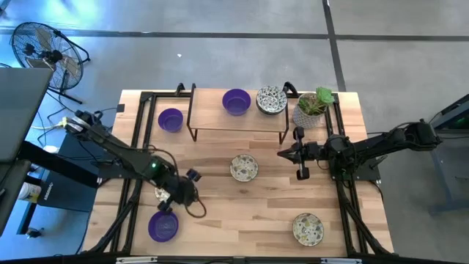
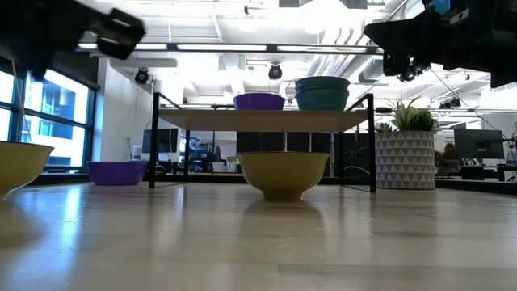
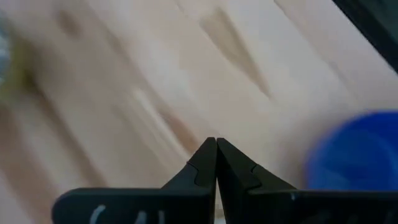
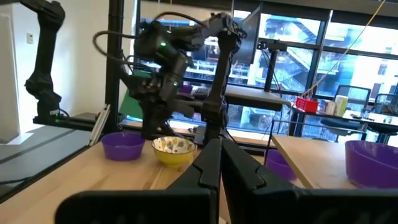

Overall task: Pick & Place Mini bowls
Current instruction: Stack the bottom violet bowl on the violet bowl on the shelf

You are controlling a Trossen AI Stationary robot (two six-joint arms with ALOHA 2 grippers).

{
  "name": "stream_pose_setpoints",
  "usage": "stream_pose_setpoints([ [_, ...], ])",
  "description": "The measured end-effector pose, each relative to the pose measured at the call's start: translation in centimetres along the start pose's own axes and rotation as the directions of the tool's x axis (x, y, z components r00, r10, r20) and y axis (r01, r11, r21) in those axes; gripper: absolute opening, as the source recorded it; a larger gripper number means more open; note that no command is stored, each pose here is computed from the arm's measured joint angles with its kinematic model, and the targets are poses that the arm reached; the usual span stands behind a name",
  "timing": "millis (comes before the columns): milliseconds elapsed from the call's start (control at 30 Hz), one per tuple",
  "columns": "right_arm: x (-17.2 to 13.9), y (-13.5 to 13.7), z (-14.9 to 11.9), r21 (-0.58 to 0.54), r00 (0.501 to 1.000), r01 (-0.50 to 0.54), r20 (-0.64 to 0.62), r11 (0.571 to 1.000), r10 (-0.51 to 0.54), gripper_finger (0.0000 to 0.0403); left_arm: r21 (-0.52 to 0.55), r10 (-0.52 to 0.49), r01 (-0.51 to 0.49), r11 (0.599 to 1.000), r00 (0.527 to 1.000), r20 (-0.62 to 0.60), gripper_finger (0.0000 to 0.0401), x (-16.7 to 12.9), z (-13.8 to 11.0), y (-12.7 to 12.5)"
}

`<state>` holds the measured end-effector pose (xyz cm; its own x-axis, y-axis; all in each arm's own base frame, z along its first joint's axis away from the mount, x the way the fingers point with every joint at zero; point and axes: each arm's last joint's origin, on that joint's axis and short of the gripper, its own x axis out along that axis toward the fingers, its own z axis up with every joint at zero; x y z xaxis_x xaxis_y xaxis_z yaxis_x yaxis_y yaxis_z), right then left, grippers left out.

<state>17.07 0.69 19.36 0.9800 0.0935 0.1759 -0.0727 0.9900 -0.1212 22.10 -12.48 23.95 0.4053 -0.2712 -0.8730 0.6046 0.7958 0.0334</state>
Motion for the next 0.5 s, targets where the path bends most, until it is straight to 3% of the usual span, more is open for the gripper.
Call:
stream_pose_setpoints([
  [200, 0.0, 0.0, -0.1, 0.001, 1.000, 0.002, -0.014, 1.000, -0.002, 0.0001, -0.012, -0.118, 0.118, 0.993, 0.988, -0.100, 0.0018, -0.2, 1.6, -3.0],
  [500, 0.0, 0.0, -0.2, 0.002, 1.000, 0.000, -0.022, 1.000, 0.000, 0.0002, 0.017, -0.222, 0.234, 0.972, 0.940, -0.259, 0.0118, 1.5, 2.4, -6.3],
])
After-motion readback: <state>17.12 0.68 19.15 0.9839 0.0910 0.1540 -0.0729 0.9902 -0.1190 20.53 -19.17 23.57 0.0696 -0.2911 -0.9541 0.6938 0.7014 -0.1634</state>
